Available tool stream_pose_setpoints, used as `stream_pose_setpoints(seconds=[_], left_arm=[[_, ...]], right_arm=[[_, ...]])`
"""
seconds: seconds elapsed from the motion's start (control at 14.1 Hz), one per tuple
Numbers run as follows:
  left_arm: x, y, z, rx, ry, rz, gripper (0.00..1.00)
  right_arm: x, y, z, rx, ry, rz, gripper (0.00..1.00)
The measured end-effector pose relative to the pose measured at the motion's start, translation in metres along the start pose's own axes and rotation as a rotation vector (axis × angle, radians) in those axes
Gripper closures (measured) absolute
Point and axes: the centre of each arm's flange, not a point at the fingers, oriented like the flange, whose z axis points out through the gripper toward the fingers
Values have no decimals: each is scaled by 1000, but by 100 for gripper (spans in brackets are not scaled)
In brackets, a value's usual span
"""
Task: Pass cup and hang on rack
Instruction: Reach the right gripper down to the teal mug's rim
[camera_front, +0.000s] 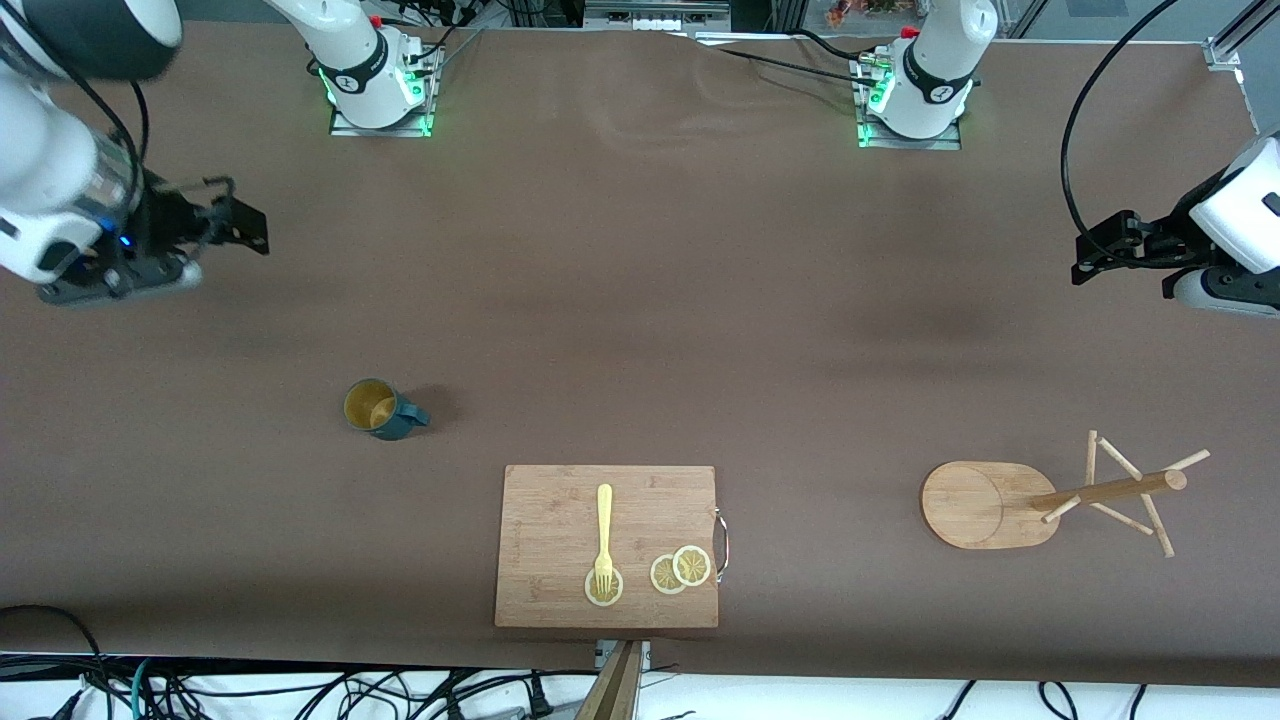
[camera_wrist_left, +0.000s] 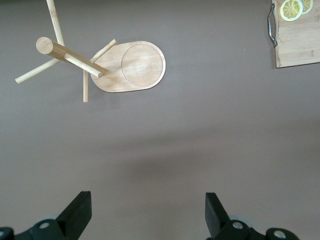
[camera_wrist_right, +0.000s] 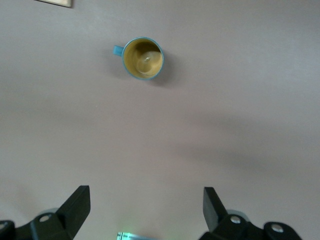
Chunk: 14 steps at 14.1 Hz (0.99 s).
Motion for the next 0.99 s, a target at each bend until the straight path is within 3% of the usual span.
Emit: stream_pose_setpoints(seconds=[0.21, 0.5, 0.99], left_arm=[[0, 0, 0, 0, 0, 0, 0], [0, 0, 0, 0, 0, 0, 0], [0, 0, 0, 0, 0, 0, 0]], right_arm=[[55, -1, 83, 5, -12, -8, 0], [84, -4, 169, 1, 65, -12, 0], [96, 4, 211, -1, 102, 6, 3]])
